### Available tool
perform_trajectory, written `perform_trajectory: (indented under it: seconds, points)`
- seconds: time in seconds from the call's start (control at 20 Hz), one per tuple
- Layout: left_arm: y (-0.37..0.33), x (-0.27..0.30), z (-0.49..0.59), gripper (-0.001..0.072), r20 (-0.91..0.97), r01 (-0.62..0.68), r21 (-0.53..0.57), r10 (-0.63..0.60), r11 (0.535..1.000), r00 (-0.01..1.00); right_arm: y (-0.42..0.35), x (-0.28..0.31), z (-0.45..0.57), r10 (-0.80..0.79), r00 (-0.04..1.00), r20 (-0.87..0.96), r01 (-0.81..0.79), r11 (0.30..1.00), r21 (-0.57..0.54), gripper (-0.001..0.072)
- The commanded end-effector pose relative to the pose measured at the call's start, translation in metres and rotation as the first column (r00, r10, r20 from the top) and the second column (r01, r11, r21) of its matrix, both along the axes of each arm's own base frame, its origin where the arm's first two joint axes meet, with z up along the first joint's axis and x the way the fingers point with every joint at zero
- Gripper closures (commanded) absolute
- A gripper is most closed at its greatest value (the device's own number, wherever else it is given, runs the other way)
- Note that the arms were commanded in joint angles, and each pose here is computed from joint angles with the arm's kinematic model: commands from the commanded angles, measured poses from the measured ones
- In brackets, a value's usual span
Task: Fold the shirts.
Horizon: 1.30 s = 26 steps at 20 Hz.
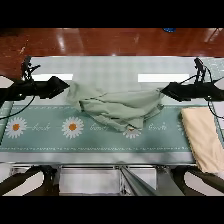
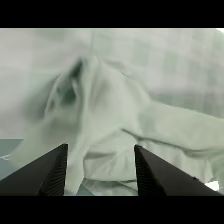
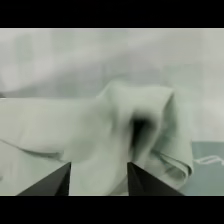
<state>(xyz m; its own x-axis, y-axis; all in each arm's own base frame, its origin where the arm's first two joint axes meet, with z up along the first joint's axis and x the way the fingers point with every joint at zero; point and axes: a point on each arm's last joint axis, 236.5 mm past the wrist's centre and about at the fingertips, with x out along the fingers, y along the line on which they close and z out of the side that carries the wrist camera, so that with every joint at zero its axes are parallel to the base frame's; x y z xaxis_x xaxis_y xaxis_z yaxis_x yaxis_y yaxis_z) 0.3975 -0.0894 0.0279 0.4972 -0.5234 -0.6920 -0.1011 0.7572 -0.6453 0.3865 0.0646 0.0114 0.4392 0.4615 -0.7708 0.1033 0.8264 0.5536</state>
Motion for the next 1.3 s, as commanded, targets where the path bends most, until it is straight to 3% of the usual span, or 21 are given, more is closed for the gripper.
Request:
perform_trajectory:
  seconds: [0.0, 0.1, 0.25, 0.35, 0.5, 0.7, 0.85, 1.25]
  points:
    - [0.019, -0.002, 0.006, 0.0197, -0.068, 0.004, -0.015, -0.005, 1.000, 0.998, -0.012, 0.020, -0.007, 0.036, 0.997, -0.074, -0.030, 0.997, 0.075, 0.0297]
    - [0.053, -0.022, 0.019, 0.0197, -0.105, 0.041, 0.044, -0.036, 0.998, 0.994, -0.050, 0.012, 0.010, 0.031, 0.997, -0.070, -0.028, 0.999, 0.042, 0.0299]
    - [0.069, -0.050, 0.024, 0.0197, -0.117, -0.007, 0.036, 0.011, 0.999, 0.993, -0.116, -0.017, 0.008, -0.091, 0.992, -0.092, 0.086, 0.995, -0.057, 0.0300]
    - [0.035, -0.088, 0.003, 0.0197, -0.174, 0.035, -0.025, -0.039, 0.999, 0.984, -0.131, -0.041, -0.011, -0.179, 0.977, -0.119, 0.173, 0.983, -0.053, 0.0300]
    - [-0.049, -0.139, -0.042, 0.0197, -0.238, 0.089, -0.209, -0.139, 0.974, 0.961, -0.116, -0.068, -0.045, -0.228, 0.964, -0.140, 0.227, 0.974, -0.017, 0.0300]
    - [-0.114, -0.173, -0.088, 0.0198, -0.294, 0.101, -0.250, -0.175, 0.963, 0.940, -0.090, -0.077, -0.058, -0.232, 0.961, -0.147, 0.246, 0.966, 0.085, 0.0300]
    - [-0.148, -0.178, -0.098, 0.0199, -0.291, 0.126, -0.243, -0.196, 0.962, 0.937, -0.087, -0.079, -0.059, -0.220, 0.964, -0.152, 0.235, 0.968, 0.090, 0.0300]
    - [-0.180, -0.142, -0.121, 0.0200, -0.277, 0.034, -0.194, -0.088, 0.980, 0.957, -0.086, -0.080, -0.058, -0.206, 0.967, -0.148, 0.221, 0.971, 0.090, 0.0300]
